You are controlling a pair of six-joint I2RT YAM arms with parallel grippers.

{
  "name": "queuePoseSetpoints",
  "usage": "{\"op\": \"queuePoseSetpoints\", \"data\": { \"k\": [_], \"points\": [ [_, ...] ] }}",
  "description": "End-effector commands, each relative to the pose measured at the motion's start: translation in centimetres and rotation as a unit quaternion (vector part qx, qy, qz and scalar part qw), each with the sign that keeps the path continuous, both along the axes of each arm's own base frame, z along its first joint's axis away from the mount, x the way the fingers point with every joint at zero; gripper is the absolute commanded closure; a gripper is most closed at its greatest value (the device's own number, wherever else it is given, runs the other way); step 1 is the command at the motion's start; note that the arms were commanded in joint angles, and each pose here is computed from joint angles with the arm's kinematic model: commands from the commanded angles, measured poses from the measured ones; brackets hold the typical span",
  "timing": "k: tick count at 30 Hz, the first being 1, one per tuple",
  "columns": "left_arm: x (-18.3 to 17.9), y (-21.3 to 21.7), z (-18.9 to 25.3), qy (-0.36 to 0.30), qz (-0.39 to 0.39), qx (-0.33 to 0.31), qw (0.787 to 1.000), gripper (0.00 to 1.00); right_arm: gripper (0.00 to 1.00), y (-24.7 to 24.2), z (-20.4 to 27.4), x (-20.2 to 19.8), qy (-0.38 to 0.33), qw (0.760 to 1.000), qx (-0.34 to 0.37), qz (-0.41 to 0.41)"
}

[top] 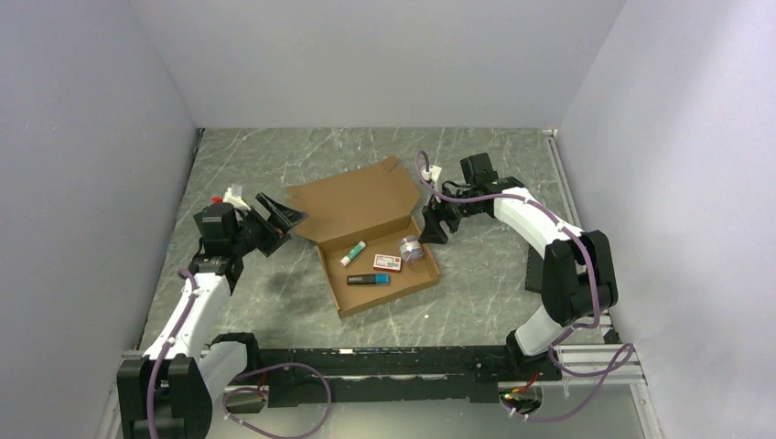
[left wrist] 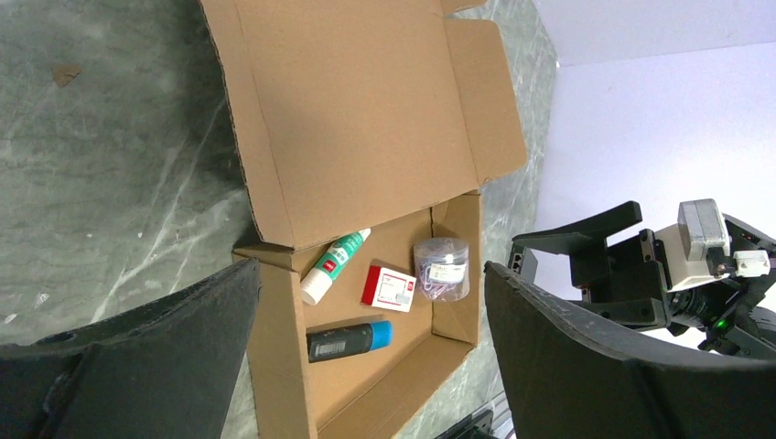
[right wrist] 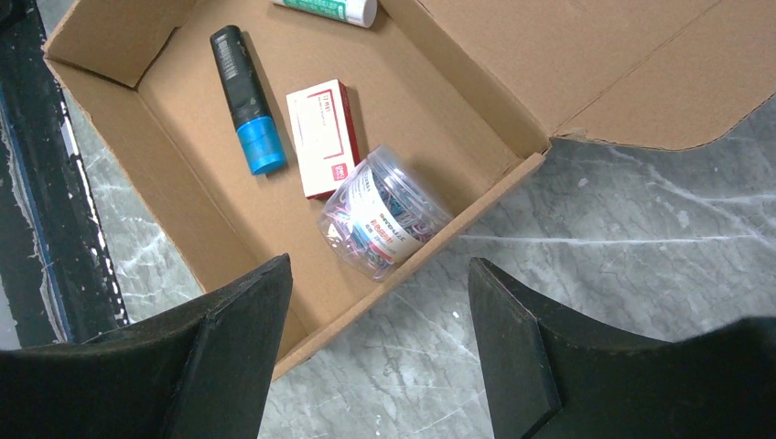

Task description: Fold the paper box

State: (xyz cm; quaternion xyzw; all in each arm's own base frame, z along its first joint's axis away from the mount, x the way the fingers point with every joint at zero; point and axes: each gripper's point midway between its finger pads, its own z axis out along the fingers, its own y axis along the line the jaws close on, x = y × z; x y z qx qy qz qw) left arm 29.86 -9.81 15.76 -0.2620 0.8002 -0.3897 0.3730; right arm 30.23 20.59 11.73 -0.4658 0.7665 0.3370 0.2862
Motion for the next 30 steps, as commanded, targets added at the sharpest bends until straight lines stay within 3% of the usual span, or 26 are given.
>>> {"op": "queuePoseSetpoints", "data": {
  "k": [1, 13, 30],
  "points": [
    [0.3, 0.0, 1.1, -0.012, -0.002, -0.002, 1.0, 0.05, 0.26, 0.4, 1.7, 0.9, -0.024, 1.0, 0.016, 0.01],
    [0.1, -0.8, 2.2, -0.048, -0.041, 0.004, 0.998, 0.09, 0.26, 0.4, 1.6, 0.9, -0.024, 1.0, 0.017, 0.011],
    [2.3, -0.1, 1.3, -0.014, -0.013, 0.002, 1.0, 0.13, 0.26, 0.4, 1.6, 0.8, -0.022, 1.0, 0.018, 0.011]
  ]
}}
